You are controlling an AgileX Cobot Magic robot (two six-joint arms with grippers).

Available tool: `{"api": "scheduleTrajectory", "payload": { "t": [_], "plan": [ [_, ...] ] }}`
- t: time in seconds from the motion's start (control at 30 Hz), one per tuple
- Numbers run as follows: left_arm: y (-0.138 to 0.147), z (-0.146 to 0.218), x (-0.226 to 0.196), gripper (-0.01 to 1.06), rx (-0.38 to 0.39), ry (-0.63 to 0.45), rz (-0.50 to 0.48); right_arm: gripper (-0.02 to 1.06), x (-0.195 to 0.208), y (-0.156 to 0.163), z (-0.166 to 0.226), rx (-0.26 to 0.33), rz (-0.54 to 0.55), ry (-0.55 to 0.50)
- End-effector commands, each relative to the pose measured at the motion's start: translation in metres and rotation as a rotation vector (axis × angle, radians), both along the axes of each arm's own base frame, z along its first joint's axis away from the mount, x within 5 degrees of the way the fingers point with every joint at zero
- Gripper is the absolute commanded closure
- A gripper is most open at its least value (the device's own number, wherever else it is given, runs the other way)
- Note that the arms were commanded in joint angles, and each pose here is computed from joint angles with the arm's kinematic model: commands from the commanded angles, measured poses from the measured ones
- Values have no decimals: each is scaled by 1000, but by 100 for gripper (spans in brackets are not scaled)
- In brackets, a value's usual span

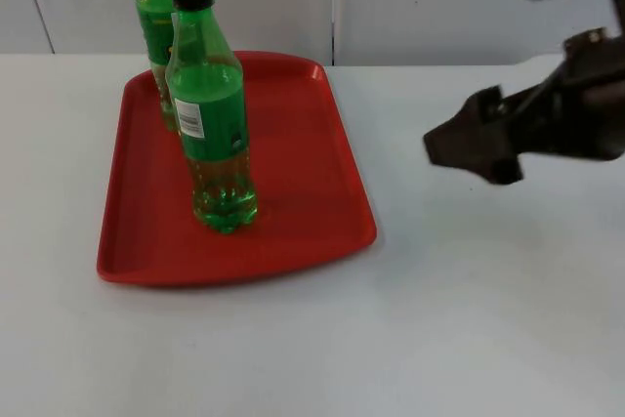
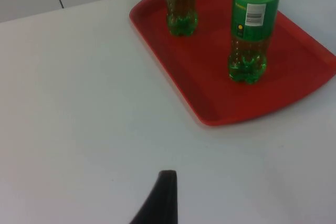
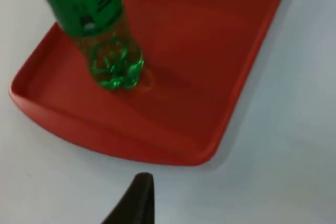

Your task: Place the bottle upright on the tray.

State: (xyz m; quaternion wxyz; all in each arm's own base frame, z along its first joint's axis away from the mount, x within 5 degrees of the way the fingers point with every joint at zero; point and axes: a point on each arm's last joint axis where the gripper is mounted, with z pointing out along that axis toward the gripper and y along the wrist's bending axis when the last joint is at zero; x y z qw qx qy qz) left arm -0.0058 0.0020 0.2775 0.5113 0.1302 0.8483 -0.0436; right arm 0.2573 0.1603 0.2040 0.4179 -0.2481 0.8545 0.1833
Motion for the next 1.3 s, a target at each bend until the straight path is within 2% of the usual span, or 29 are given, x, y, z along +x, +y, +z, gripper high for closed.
{"api": "scheduleTrajectory", "payload": {
  "t": [0.0,0.13,0.23,0.33,0.4,0.43,0.53,0.57,0.6,0.63,0.67,0.77,0.8,0.83,0.9,0.97,1.13,1.27],
  "plan": [
    [0,-1,0,17,-2,-3,7,-1,-9,-8,12,25,-39,-12],
    [0,-1,0,17,-2,-3,7,-1,-23,-17,29,54,-55,-58],
    [0,-1,0,17,-2,-3,7,-1,-27,-23,40,28,-62,-106],
    [0,-1,0,17,-2,-3,7,-1,-31,-37,51,-43,-147,-144],
    [0,-1,0,17,-2,-3,7,-1,-32,-51,51,-142,-254,-136],
    [0,-1,0,17,-2,-3,7,-1,-32,-51,51,-142,-254,-136],
    [0,-1,0,17,-2,-3,7,-1,-34,-73,46,-274,-469,-32],
    [0,-1,0,17,-2,-3,7,-1,-36,-75,44,-298,-481,10],
    [0,-1,0,17,-2,-3,7,-1,-39,-74,41,-319,-449,54],
    [0,-1,0,17,-2,-3,7,-1,-39,-74,41,-319,-449,54],
    [0,-1,0,17,-2,-3,7,-1,-44,-70,37,-328,-377,113],
    [0,-1,0,17,-2,-3,7,-1,-54,-58,31,-277,-234,228],
    [0,-1,0,17,-2,-3,7,-1,-54,-58,31,-277,-234,228],
    [0,-1,0,17,-2,-3,7,-1,-56,-54,31,-270,-185,239],
    [0,-1,0,17,-2,-3,7,-1,-60,-47,31,-219,-122,275],
    [0,-1,0,17,-2,-3,7,-1,-62,-45,31,-210,-88,276],
    [0,-1,0,17,-2,-3,7,-1,-66,-34,34,-137,40,275],
    [0,-1,0,17,-2,-3,7,-1,-70,-32,40,-106,82,235]
  ]
}}
